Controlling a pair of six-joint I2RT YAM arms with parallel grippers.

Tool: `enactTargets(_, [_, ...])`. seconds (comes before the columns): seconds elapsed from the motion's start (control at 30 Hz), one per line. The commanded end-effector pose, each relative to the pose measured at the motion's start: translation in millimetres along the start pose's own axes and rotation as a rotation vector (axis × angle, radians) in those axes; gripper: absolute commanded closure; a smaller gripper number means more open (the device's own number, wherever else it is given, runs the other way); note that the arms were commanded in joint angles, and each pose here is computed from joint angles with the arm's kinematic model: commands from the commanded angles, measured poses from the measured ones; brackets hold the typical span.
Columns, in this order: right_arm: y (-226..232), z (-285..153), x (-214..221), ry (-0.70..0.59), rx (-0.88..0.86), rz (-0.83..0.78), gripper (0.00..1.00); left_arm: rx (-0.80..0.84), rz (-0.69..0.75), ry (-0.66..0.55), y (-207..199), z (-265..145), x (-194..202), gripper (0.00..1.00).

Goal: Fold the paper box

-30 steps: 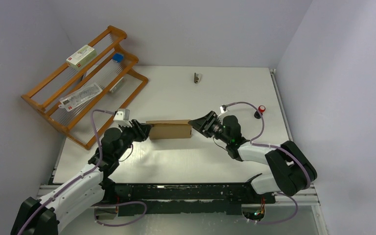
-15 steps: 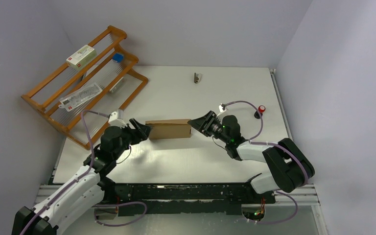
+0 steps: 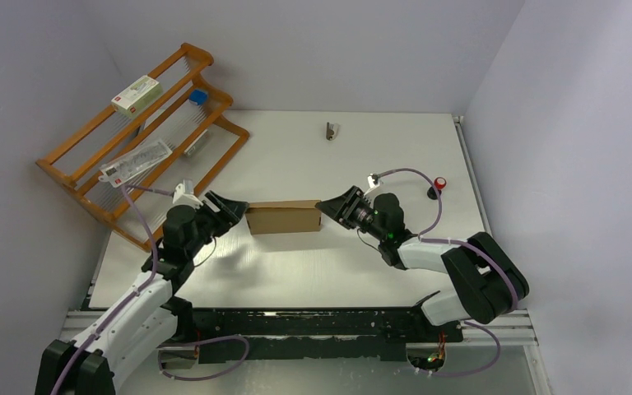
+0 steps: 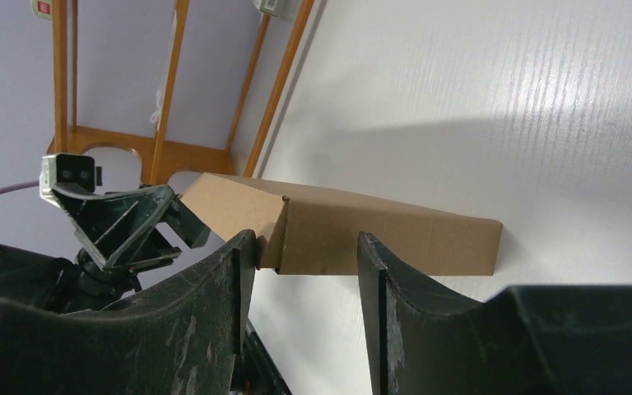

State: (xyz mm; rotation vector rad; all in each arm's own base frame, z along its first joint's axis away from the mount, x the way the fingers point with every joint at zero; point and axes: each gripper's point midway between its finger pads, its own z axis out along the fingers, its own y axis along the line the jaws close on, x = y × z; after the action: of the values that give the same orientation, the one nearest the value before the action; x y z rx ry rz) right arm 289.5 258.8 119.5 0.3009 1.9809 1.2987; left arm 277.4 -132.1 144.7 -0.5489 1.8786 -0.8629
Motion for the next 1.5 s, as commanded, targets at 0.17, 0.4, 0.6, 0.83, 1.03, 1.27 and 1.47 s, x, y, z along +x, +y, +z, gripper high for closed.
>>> enactTargets(0.17, [-57, -9, 29, 0.105, 0.201, -0.016, 0.5, 0.166, -0.103, 0.025, -17, 2, 4, 0.32])
enactTargets(0.4, [-58, -11, 32, 0.112, 0.203, -0.016, 0.5, 0.186, -0.136, 0.031, -20, 6, 0, 0.33])
enactTargets(0.6, [-59, -12, 33, 0.112, 0.203, -0.019, 0.5, 0.147, -0.163, 0.055, 0, 8, 15, 0.44])
enactTargets(0.83, [-66, -13, 39, 0.125, 0.205, -0.008, 0.51, 0.081, -0.171, 0.08, 28, 8, 33, 0.56])
enactTargets(1.03, [-75, -15, 45, 0.134, 0.22, -0.001, 0.58, 0.023, -0.153, 0.091, 48, 7, 42, 0.69])
enactTargets(1.27, [-105, -21, 56, 0.148, 0.316, -0.011, 0.67, -0.1, -0.103, 0.121, 82, 3, 58, 0.81])
enactTargets(1.47, [-126, -26, 72, 0.197, 0.371, 0.012, 0.78, -0.114, -0.077, 0.159, 93, -3, 71, 0.92])
